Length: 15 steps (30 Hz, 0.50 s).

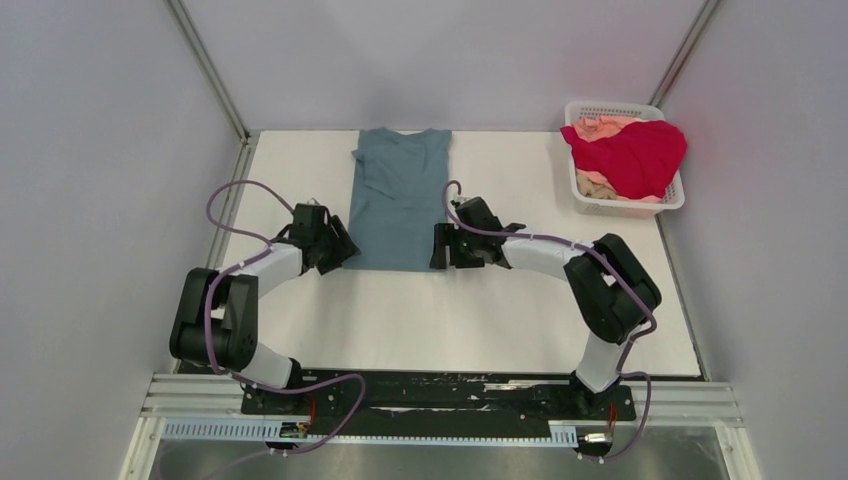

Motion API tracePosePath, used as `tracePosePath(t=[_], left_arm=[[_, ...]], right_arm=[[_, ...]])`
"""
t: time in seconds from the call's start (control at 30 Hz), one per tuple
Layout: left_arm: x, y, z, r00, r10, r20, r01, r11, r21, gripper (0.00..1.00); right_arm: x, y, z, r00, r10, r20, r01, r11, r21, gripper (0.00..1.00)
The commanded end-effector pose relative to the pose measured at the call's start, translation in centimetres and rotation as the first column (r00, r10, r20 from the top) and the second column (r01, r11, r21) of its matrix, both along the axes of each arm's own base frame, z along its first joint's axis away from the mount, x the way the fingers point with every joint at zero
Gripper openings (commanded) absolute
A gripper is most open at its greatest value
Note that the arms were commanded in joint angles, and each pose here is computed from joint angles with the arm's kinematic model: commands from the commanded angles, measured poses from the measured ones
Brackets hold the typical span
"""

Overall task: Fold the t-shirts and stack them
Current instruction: Grab one side of the 2/3 rectangular tshirt with both arms

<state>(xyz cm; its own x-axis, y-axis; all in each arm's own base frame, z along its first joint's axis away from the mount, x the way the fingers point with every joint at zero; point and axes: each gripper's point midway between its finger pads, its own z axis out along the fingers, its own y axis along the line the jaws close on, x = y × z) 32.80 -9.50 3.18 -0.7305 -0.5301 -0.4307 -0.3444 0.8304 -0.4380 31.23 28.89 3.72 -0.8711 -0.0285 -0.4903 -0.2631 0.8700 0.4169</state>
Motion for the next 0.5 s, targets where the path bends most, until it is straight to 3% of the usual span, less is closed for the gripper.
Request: tracePosePath(t=[0.0,0.2,0.4,0.47], left_arm=[[0.7,0.3,-0.9,1.0,0.019,-0.022,-0.018,1.0,0.021,0.64],[0.5,0.1,-1.4,0.999,0.01,-0.043,-0.01,1.0,0.012,0.4],[-0.4,-0.2,-1.8,0.998,-0.005,-0.064,0.005,1.0,-0.008,0.27],[-0.7,-0.4,-2.0,0.998,-0.012,-0.068,0.011,1.0,-0.018,0.13]], right_arm=[[0.4,0.9,-0.1,1.0,-0.006,-0.016,0.007,0.999,0.033,0.66],[-0.4,1.1,-0.8,0.999,0.005,-0.042,-0.003,0.999,0.032,0.51],[-0.7,1.0,-1.3,0.999,-0.006,-0.051,0.007,1.0,0.02,0.45],[-0.9,1.0,-1.4,0.999,-0.001,-0.052,0.002,1.0,0.016,0.38]])
